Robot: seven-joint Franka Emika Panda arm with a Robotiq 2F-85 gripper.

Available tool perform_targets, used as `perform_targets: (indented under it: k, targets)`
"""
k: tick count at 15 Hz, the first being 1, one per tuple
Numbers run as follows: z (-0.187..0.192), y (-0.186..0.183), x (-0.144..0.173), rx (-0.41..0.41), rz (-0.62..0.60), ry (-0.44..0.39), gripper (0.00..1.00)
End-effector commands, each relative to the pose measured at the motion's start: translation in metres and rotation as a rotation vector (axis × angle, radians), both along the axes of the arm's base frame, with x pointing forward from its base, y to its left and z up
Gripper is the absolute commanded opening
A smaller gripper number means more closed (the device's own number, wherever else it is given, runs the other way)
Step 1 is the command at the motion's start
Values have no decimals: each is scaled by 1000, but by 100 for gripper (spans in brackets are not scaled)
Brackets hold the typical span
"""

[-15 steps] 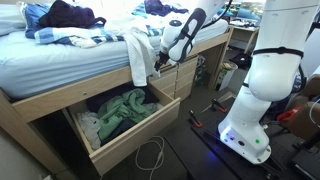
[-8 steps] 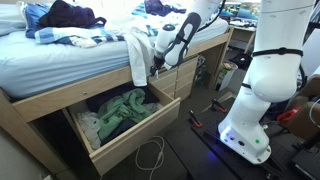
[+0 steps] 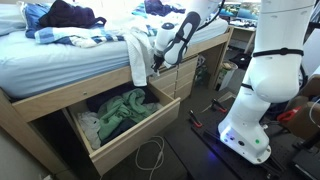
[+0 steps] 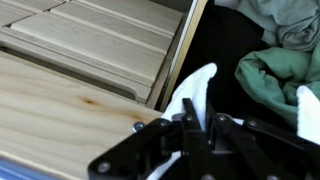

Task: Put the edge of the white towel on the bed

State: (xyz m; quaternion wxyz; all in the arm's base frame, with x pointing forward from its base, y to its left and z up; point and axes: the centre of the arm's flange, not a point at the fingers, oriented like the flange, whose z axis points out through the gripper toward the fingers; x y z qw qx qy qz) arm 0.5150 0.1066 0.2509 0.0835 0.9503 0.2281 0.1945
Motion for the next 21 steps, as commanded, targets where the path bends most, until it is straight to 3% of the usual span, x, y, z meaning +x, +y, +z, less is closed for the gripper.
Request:
perform_targets:
  k: [1,9,15,21]
  targets:
    - [28,9,-11,-36,-6,-6,0]
    - [108,24,-18,-52,-9,-20,3]
    - [170,21,11,-4,-11,-101,3]
    - [203,15,29,38,-44,-166,3]
